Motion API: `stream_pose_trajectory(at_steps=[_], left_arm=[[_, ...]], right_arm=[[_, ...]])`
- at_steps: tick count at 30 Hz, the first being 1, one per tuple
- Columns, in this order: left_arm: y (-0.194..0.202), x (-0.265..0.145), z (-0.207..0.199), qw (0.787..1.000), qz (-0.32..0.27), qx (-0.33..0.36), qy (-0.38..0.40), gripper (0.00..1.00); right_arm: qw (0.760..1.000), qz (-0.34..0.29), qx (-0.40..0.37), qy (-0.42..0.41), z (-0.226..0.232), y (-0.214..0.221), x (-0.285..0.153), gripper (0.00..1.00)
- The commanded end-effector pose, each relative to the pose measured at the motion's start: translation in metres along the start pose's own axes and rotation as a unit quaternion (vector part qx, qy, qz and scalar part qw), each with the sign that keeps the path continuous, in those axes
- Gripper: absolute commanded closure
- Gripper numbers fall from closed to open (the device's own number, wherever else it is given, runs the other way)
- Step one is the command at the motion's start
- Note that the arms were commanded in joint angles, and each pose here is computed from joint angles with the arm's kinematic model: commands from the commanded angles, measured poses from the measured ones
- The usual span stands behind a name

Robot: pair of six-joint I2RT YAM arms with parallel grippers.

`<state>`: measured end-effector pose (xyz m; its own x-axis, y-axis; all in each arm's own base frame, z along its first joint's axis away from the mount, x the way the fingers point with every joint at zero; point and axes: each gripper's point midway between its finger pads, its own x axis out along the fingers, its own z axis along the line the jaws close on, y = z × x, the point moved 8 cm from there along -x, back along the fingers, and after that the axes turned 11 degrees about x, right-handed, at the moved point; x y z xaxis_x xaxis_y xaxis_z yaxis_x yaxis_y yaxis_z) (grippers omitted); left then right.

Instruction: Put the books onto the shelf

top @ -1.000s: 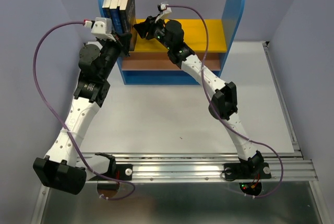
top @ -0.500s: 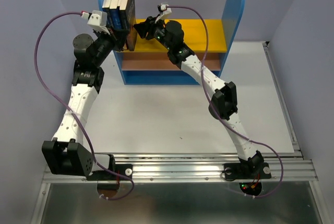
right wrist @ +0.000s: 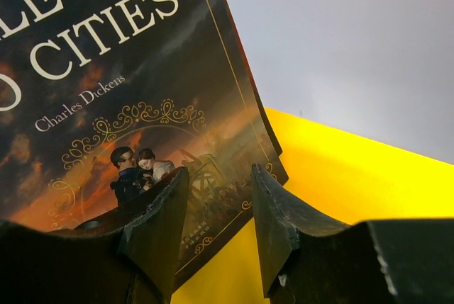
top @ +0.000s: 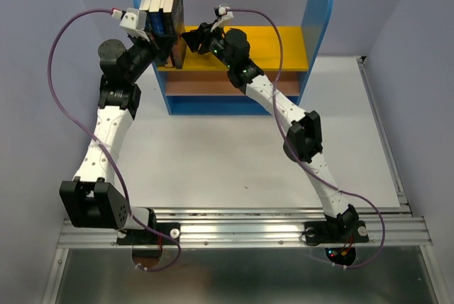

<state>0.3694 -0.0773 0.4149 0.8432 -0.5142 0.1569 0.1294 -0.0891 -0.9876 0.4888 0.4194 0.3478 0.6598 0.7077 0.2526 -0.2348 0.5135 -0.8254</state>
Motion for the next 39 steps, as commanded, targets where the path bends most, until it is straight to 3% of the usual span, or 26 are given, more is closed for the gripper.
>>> stream_pose_trajectory(at_steps=[1, 13, 21, 29, 39], left_arm=[[-0.022, 0.007, 0.010, 0.998, -0.038, 0.032, -0.030, 1.00], [0.001, 0.018, 0.027, 0.998, -0.010, 0.022, -0.065, 1.00], [0.029, 0.004, 0.028, 0.997, 0.011, 0.017, -0.070, 1.00], [0.048, -0.011, 0.021, 0.999, 0.016, 0.028, -0.039, 1.00], [0.040, -0.012, 0.033, 0.998, -0.017, 0.062, 0.021, 1.00]], right_arm=[[0.997, 0.055, 0.007, -0.047, 0.021, 0.049, 0.003, 0.53], [0.997, 0.061, 0.004, -0.043, 0.018, 0.053, 0.002, 0.49], [0.997, 0.071, -0.003, -0.039, 0.017, 0.056, -0.002, 0.48], [0.996, 0.076, -0.005, -0.040, 0.019, 0.053, -0.007, 0.48], [0.996, 0.077, -0.007, -0.039, 0.022, 0.049, -0.009, 0.48]])
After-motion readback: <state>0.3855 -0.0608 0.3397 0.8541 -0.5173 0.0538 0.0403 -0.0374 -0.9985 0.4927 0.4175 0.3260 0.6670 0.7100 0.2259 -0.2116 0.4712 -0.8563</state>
